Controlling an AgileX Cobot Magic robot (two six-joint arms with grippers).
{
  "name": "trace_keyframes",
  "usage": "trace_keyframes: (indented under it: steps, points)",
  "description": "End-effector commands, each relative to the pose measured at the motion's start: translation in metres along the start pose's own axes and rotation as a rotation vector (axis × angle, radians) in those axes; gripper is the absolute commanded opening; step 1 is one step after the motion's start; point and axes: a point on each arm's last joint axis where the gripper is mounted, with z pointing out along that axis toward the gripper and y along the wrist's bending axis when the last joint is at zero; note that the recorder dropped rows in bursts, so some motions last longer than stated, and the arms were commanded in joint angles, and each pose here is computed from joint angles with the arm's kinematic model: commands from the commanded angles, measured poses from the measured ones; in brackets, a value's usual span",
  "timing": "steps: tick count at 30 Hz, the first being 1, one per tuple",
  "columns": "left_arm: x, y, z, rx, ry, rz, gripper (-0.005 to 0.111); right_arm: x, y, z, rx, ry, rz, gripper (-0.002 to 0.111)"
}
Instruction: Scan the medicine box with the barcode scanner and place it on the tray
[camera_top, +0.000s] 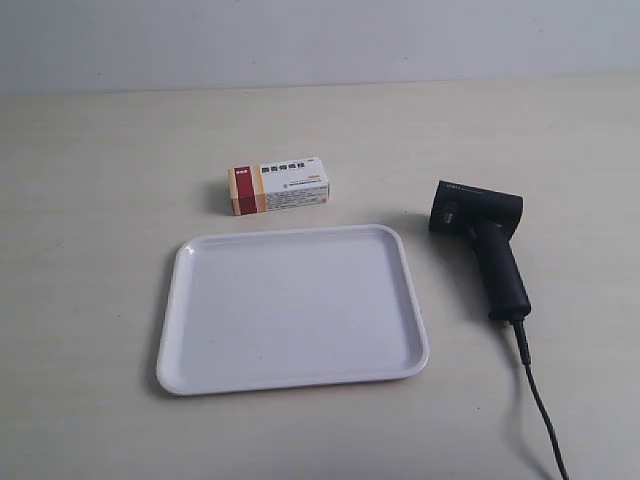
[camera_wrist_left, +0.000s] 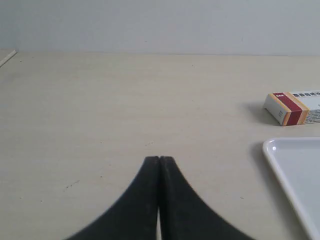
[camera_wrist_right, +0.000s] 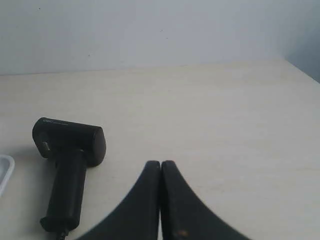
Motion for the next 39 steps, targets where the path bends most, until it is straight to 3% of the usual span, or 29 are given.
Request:
trace_keyframes:
  steps: [1, 5, 13, 16, 25, 29, 34, 39]
  points:
    - [-0.001, 0.001, 0.000, -0.008, -0.012, 0.023, 0.000, 0.001, 0.000, 0.000, 0.006, -0.006, 0.003, 0.000]
    - [-0.007, 0.001, -0.001, -0.009, -0.077, 0.023, 0.000, 0.001, 0.000, 0.000, 0.006, -0.006, 0.003, 0.000]
    - [-0.044, 0.001, -0.011, -0.014, -0.499, 0.015, 0.000, 0.001, 0.000, 0.000, 0.006, -0.010, 0.003, 0.000]
    - [-0.050, 0.001, -0.015, -0.015, -0.584, 0.015, 0.000, -0.006, 0.000, 0.000, 0.006, -0.085, 0.002, 0.000]
    - [-0.056, 0.001, -0.019, -0.013, -0.659, 0.008, 0.000, -0.042, 0.000, -0.011, 0.007, -0.497, 0.001, 0.000]
    - [-0.058, 0.001, -0.022, 0.034, -0.698, -0.122, 0.000, -0.050, 0.000, -0.016, 0.007, -0.598, 0.001, 0.000]
    - [-0.091, 0.000, -0.035, 0.043, -0.622, -0.163, 0.000, -0.068, 0.000, -0.032, -0.019, -0.864, 0.051, 0.000]
    - [-0.145, 0.000, -0.038, 0.042, -0.604, -0.163, 0.000, -0.075, 0.001, -0.035, -0.055, -0.863, 0.104, 0.000]
